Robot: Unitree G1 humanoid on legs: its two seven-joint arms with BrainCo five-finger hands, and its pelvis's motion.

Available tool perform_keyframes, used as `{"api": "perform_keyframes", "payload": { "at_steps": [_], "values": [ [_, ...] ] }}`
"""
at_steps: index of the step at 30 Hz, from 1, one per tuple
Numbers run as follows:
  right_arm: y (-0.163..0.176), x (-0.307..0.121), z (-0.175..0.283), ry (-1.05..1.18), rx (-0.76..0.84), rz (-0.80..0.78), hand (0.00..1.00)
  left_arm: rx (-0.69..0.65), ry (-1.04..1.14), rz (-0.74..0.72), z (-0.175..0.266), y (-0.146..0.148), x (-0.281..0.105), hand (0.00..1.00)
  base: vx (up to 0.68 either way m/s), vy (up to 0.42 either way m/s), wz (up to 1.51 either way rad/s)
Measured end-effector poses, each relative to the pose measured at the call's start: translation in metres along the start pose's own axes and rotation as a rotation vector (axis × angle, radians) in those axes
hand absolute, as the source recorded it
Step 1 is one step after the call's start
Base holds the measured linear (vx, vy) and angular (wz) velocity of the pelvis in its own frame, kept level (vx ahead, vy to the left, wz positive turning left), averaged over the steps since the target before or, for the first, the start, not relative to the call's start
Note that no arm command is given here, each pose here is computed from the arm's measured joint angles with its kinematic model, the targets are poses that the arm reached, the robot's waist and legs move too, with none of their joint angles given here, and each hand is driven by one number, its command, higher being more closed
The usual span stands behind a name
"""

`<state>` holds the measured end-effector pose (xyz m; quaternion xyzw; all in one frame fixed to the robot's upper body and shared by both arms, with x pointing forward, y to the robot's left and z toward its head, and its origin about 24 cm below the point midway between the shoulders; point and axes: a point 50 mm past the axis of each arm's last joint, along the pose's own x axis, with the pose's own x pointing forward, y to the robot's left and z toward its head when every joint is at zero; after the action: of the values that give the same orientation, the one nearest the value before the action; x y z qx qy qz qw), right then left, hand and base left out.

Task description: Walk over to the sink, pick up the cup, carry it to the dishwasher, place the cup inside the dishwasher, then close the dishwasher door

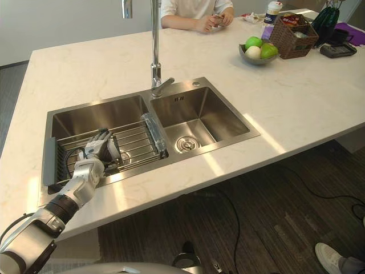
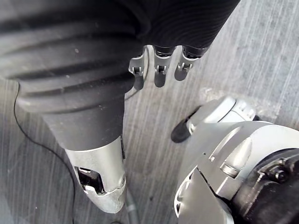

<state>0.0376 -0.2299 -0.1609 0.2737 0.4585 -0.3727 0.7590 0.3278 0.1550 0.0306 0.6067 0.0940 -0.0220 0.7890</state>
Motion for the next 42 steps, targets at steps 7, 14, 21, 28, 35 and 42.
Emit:
{"api": "perform_keyframes", "payload": {
  "at_steps": [7, 14, 21, 28, 35, 42],
  "values": [
    [0.0, 0.0, 0.001, -0.004, 0.007, 0.004, 0.0, -0.031, 0.014, -0.088, 0.0, -0.003, 0.002, 0.0, -0.01, -0.003, 0.02],
    [0.002, 0.001, 0.002, -0.007, 0.008, 0.007, 0.0, -0.022, 0.077, -0.184, 0.0, 0.002, 0.006, 0.0, -0.03, -0.008, 0.0],
    [0.003, 0.0, 0.001, -0.002, -0.003, 0.007, 0.0, 0.016, 0.16, -0.331, -0.007, 0.008, 0.009, 0.0, -0.03, -0.007, 0.07],
    [0.004, 0.0, 0.001, -0.002, -0.007, 0.01, 0.0, 0.089, 0.219, -0.357, -0.012, 0.012, 0.008, 0.0, 0.0, 0.0, 0.01],
    [0.004, 0.0, 0.001, -0.002, -0.007, 0.01, 0.0, 0.146, 0.215, -0.348, -0.013, 0.015, 0.009, 1.0, 0.0, 0.0, 0.0],
    [0.004, 0.001, 0.001, -0.003, -0.007, 0.009, 0.0, 0.186, 0.068, -0.294, -0.003, 0.012, 0.01, 1.0, -0.01, 0.001, 0.09]
  ]
}}
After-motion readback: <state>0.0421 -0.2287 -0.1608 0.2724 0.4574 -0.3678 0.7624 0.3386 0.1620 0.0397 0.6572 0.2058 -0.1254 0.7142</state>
